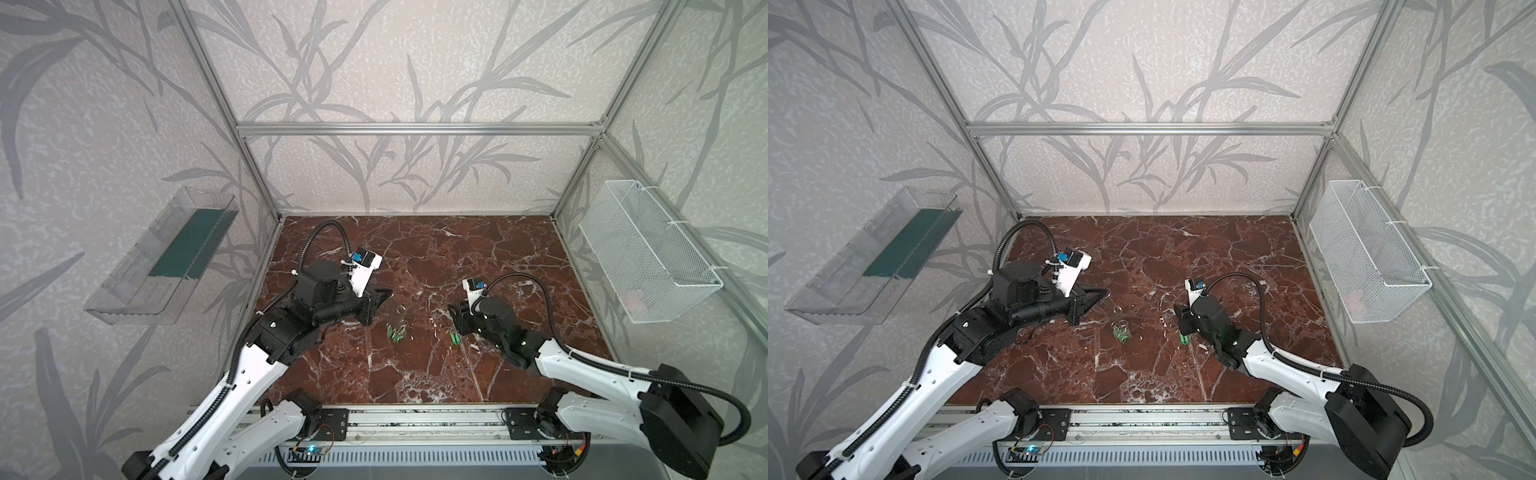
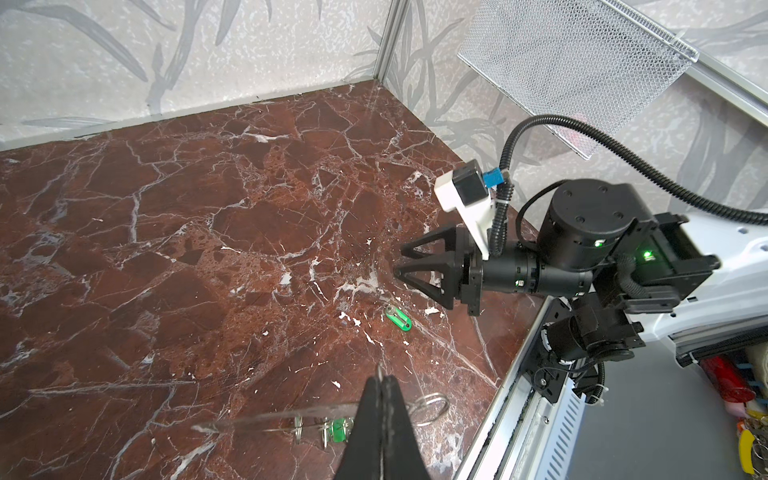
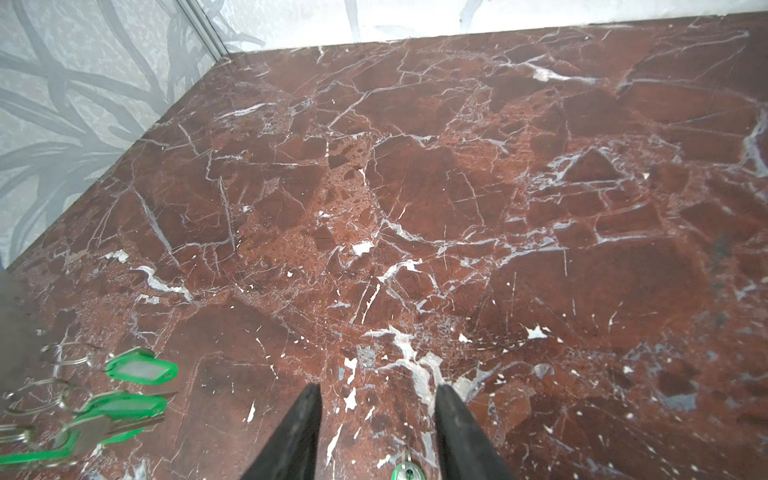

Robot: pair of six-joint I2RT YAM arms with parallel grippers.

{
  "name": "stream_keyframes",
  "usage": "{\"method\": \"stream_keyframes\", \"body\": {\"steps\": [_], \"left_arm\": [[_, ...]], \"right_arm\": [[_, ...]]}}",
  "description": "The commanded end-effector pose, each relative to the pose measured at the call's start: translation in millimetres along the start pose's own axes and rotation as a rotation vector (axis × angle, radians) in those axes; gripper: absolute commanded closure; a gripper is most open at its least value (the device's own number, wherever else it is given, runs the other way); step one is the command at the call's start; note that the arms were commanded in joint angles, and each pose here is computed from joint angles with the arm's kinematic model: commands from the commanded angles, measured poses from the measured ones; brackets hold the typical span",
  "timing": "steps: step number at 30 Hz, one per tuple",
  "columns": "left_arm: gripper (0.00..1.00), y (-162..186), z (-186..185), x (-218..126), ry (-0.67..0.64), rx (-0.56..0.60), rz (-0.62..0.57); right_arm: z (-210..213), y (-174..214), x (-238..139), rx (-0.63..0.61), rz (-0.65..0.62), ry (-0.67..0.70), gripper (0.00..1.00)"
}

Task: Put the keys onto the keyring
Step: 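Move the right gripper over another green-tagged key and grasp it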

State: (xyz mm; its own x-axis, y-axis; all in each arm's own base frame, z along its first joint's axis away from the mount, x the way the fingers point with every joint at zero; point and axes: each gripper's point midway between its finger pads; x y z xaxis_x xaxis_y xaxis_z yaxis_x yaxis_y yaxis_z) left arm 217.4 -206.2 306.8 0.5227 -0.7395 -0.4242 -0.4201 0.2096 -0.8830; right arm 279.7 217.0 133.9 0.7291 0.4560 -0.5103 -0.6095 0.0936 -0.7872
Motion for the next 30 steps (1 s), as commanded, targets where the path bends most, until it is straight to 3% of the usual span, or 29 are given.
{"method": "stream_keyframes", "body": {"steps": [1, 8, 13, 19, 30], "left_arm": [[1.0, -13.0, -6.5, -7.4, 0.025, 0.032, -0.053], [1.0, -11.2, -11.5, -7.8, 0.053, 0.034, -0.04], [1.0, -9.6, -22.0, -10.0, 0.111, 0.049, -0.033], [1.0, -7.1, -25.4, -11.7, 0.128, 0.071, -0.04], [1.0, -4.9, -22.5, -10.7, 0.114, 0.073, -0.028]], "right_arm": [[-11.2, 26.1, -5.8, -0.098, 0.216, 0.076, 0.55], [1.9, 51.2, 3.0, -0.171, 0.56, 0.073, 0.57], [-1.2, 58.1, 9.2, -0.199, 0.764, 0.159, 0.57], [1.2, 67.2, 19.9, -0.212, 0.889, 0.178, 0.57], [-12.7, 75.8, 30.3, -0.263, 1.008, 0.272, 0.62]]}}
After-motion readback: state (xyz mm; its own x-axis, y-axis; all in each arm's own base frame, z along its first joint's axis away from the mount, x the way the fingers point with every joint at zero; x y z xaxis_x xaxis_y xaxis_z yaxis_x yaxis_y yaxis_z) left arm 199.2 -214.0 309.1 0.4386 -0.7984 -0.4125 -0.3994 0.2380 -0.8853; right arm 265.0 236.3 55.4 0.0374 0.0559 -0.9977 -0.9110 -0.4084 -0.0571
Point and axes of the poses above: each gripper's point midway between its finger pads, its own x axis out along the fingers, its own z axis along the line the jaws close on, y = z × x, and after that the axes turned 8 degrees about x, right-handed
